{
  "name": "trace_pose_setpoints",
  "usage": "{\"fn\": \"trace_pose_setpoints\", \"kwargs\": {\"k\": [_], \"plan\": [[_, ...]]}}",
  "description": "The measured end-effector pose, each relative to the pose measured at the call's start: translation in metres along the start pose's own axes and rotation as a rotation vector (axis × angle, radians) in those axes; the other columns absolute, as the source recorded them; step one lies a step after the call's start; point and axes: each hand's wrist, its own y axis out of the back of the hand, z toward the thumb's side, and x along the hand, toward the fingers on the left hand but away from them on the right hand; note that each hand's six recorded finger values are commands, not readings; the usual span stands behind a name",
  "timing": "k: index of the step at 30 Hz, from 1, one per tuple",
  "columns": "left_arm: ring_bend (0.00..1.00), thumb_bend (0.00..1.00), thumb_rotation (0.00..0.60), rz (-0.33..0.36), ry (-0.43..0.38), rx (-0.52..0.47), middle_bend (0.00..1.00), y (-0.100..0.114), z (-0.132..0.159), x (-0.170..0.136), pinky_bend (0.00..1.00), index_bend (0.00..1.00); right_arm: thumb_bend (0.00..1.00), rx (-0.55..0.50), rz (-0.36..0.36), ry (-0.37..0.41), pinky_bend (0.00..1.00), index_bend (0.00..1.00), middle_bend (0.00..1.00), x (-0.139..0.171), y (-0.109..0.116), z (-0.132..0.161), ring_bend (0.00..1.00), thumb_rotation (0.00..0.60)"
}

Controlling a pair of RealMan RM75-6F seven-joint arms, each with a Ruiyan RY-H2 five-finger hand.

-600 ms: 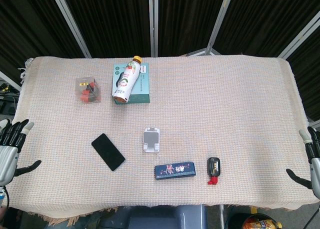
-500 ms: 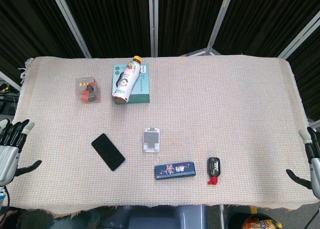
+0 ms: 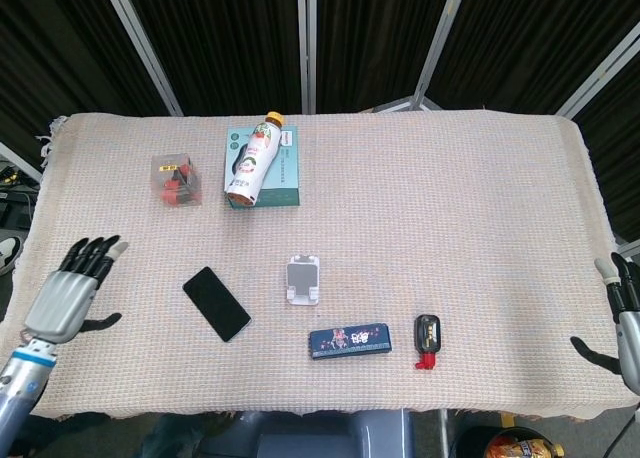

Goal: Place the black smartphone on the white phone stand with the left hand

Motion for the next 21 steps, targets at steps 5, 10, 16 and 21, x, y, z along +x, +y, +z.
{"fn": "trace_pose_setpoints", "kwargs": {"k": [5, 10, 16, 21], "plan": [[0.03, 0.0, 0.6, -0.079, -0.145, 0.103, 0.0, -0.023, 0.033, 0.051, 0.02, 0.12, 0.0, 0.009, 0.01, -0.018, 0.0, 0.0, 0.0, -0.005, -0.004, -0.003, 0.0, 0.6], [0.11, 0.0, 0.6, -0.115, -0.253, 0.181, 0.05, -0.038, 0.053, 0.072, 0.13, 0.21, 0.0, 0.021, 0.019, -0.042, 0.0, 0.0, 0.0, -0.008, -0.007, -0.008, 0.0, 0.6], [0.14, 0.0, 0.6, -0.168, -0.392, 0.282, 0.07, -0.057, 0.069, 0.076, 0.17, 0.25, 0.0, 0.037, 0.032, -0.074, 0.0, 0.0, 0.0, -0.013, -0.012, -0.015, 0.0, 0.6], [0.18, 0.0, 0.6, -0.205, -0.486, 0.346, 0.11, -0.074, 0.077, 0.074, 0.19, 0.27, 0.0, 0.045, 0.04, -0.083, 0.0, 0.0, 0.0, -0.015, -0.015, -0.016, 0.0, 0.6]]}}
